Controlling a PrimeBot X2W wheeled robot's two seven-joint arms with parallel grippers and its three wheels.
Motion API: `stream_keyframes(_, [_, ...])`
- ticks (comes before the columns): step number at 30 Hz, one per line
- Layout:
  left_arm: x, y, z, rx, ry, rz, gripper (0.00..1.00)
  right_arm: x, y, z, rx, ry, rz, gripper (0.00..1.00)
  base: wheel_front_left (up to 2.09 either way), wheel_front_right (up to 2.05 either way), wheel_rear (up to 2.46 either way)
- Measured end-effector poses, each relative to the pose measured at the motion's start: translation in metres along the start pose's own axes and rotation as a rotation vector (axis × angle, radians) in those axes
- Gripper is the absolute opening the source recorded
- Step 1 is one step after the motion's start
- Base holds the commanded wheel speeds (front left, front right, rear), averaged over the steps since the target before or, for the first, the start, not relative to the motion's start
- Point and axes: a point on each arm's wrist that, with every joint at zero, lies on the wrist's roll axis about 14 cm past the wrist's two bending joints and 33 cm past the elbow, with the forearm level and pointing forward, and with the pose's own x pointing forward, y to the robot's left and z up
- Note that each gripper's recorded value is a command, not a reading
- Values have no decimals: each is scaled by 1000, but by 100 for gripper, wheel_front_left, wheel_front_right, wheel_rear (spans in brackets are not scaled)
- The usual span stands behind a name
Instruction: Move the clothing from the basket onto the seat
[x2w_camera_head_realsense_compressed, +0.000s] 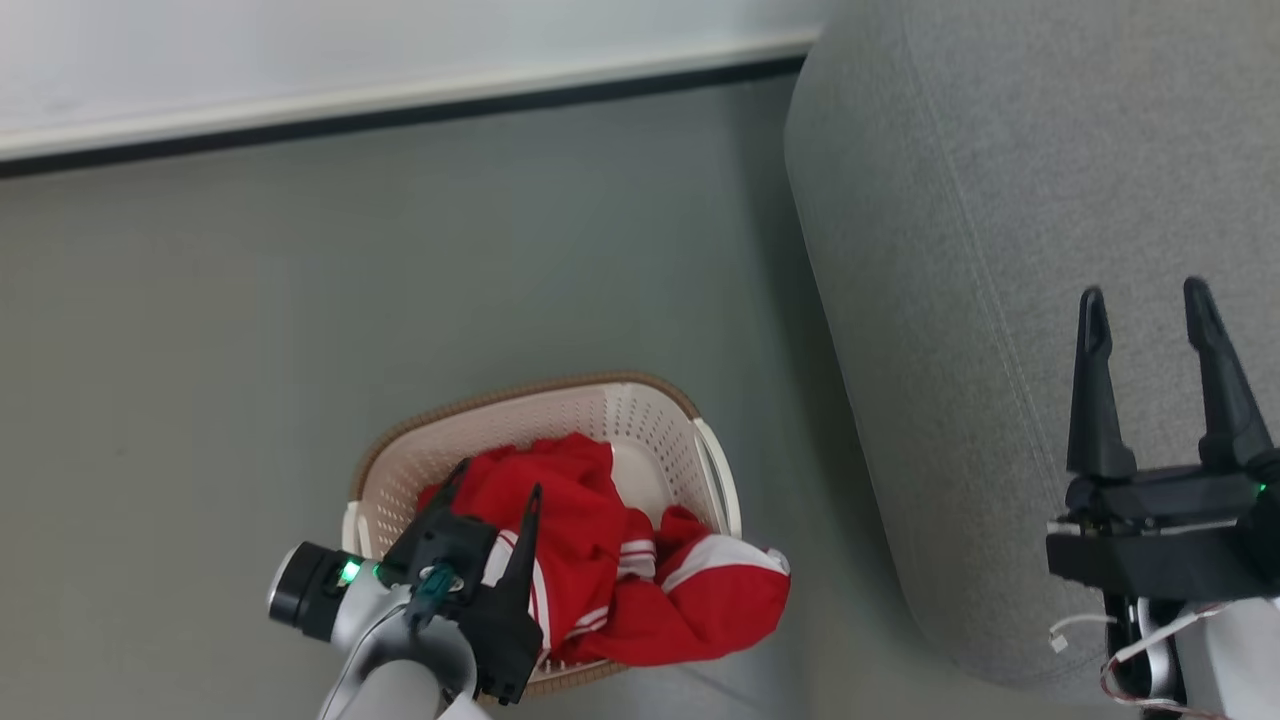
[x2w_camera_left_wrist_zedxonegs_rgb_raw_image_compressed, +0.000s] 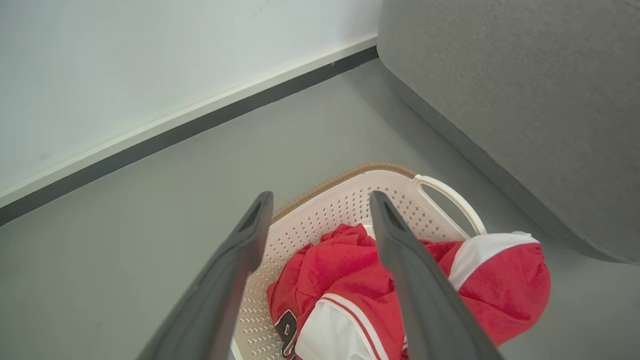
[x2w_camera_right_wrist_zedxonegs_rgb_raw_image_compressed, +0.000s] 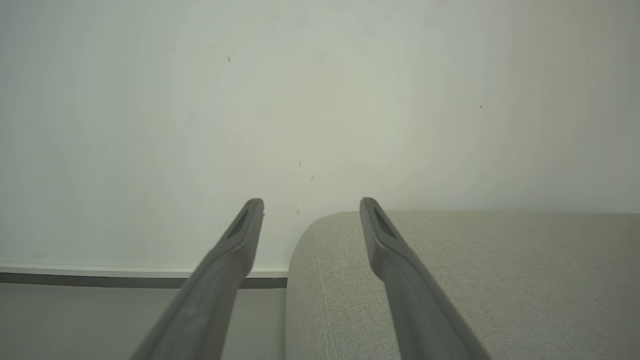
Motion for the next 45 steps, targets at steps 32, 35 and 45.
stream_keyframes(32, [87,-66,-184,112,526,-343,100,66,-1,-104,-70,111,3,100,0,0,0])
stream_keyframes(35, [83,-69,-202,108,573,-364,100,66,1,-119,-68,141,5,100,0,0,0])
stream_keyframes(45, [105,-63,-203,163,529,-333,100,63,2,-136,-70,183,5,100,0,0,0])
